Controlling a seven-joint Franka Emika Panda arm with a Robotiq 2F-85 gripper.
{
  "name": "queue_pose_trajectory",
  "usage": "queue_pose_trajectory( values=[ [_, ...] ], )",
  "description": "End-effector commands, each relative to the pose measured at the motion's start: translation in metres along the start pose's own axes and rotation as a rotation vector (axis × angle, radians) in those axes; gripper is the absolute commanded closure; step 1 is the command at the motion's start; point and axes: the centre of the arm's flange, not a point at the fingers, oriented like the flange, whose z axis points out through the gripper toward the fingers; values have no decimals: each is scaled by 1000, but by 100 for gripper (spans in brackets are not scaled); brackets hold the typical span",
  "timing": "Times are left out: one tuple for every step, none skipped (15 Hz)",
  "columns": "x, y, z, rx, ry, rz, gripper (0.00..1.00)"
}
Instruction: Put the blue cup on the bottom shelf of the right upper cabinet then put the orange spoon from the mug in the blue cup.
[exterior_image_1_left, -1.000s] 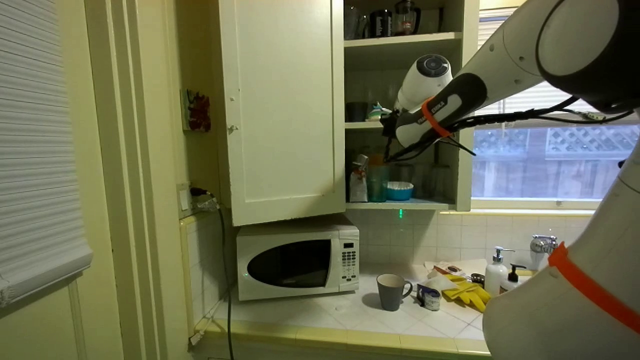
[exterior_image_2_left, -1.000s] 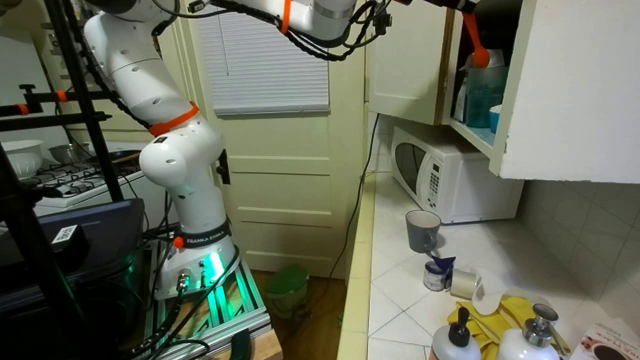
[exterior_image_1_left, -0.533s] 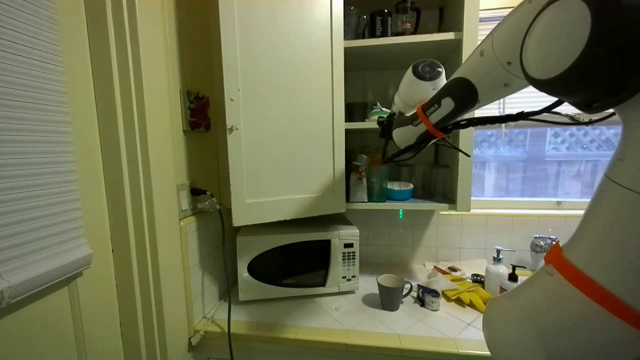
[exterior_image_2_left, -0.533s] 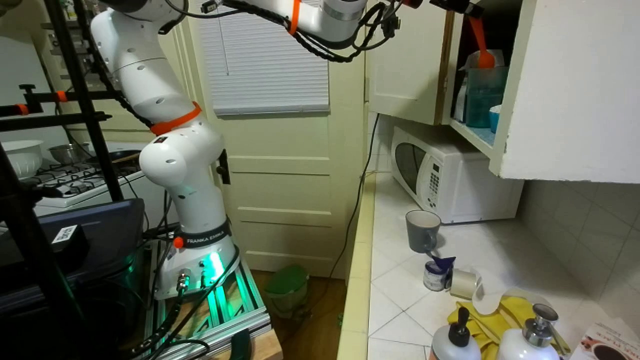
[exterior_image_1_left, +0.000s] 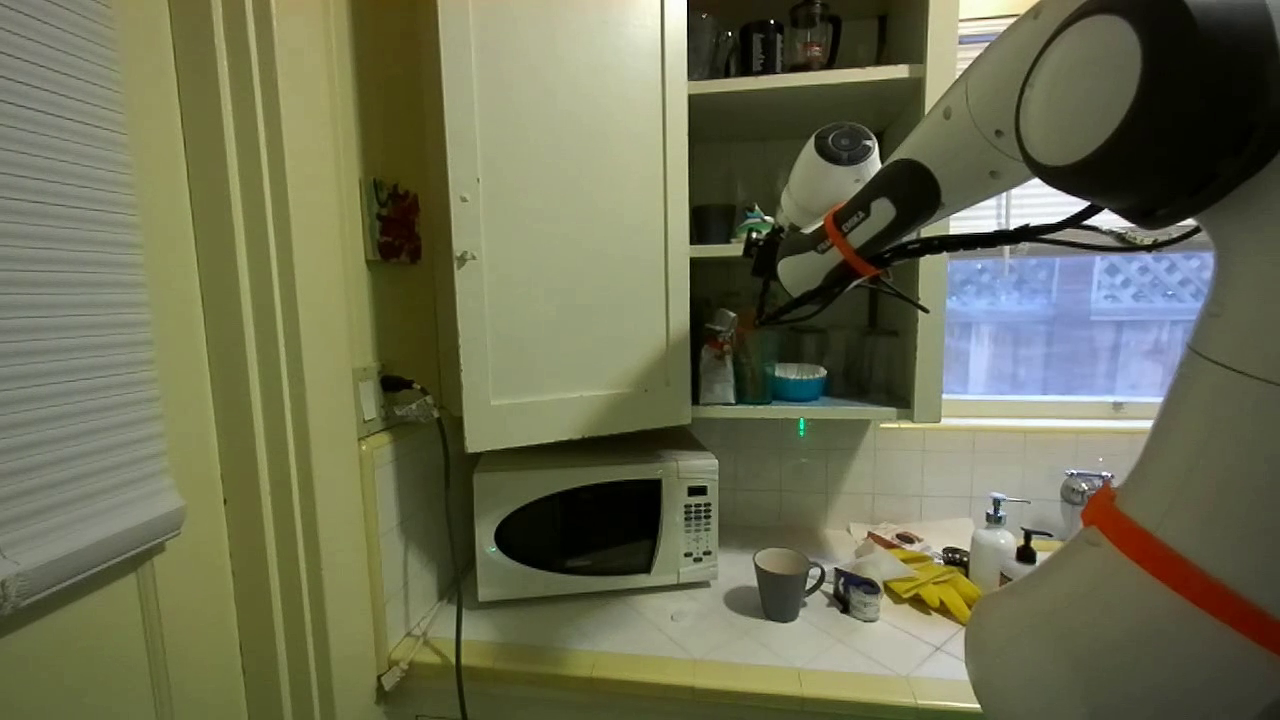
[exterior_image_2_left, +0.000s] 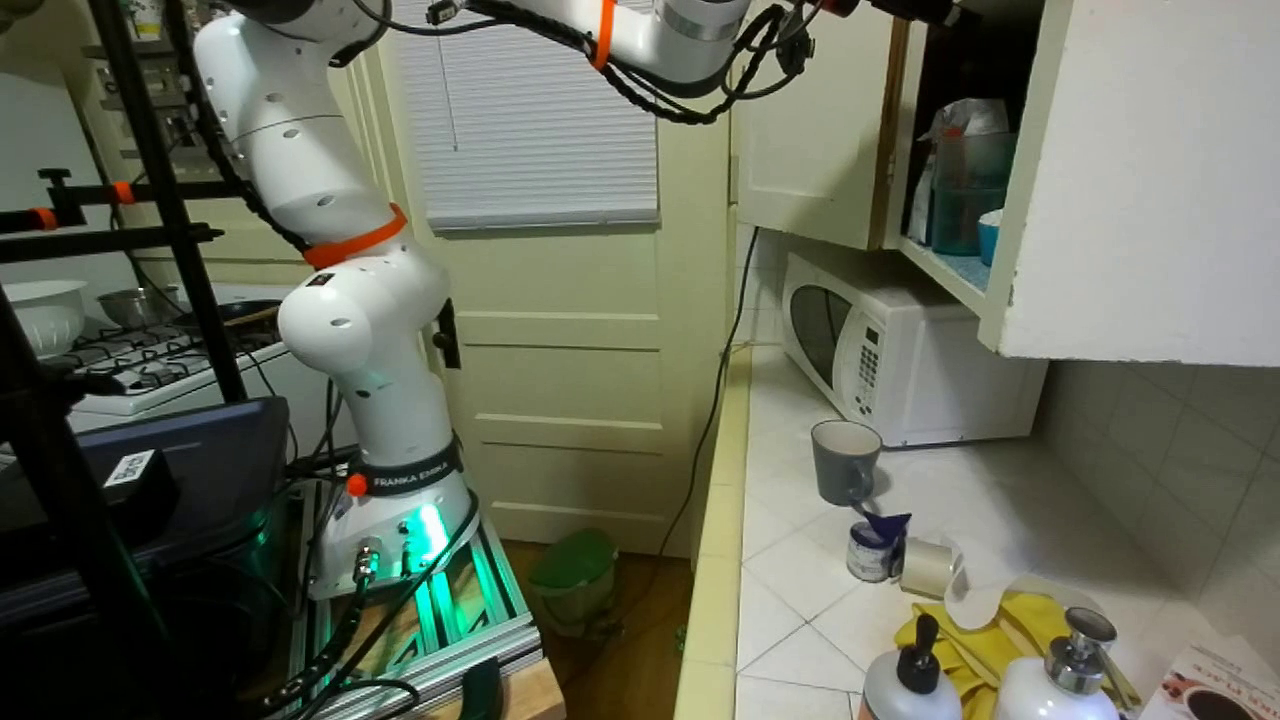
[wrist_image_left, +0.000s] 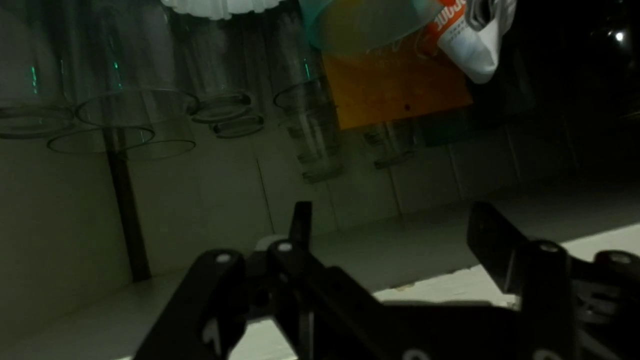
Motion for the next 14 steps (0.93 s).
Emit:
queue_pose_trajectory(
  values=[
    [0,-5,4,-9,-10,19,0],
    [-3,-6,2,-20,-25,22,0],
    [-5,-6,1,-36,-27,22,0],
    [-8,-5,-1,-47,-52,18,0],
    [-11,-4,-2,-59,-61,20,0],
    [-14,-4,-3,-86,-65,23,0],
    [-17,-3,-7,-107,-80,28,0],
    [-20,-2,-10,-131,-103,32,0],
    [-22,0,-13,-154,-130,35,0],
    [-24,1,-15,-175,-162,36,0],
    [-25,3,-18,-221,-202,47,0],
    [-27,5,-20,-247,-221,56,0],
    [-29,7,-22,-282,-248,63,0],
    [-31,9,-24,-310,-275,65,0]
  ],
)
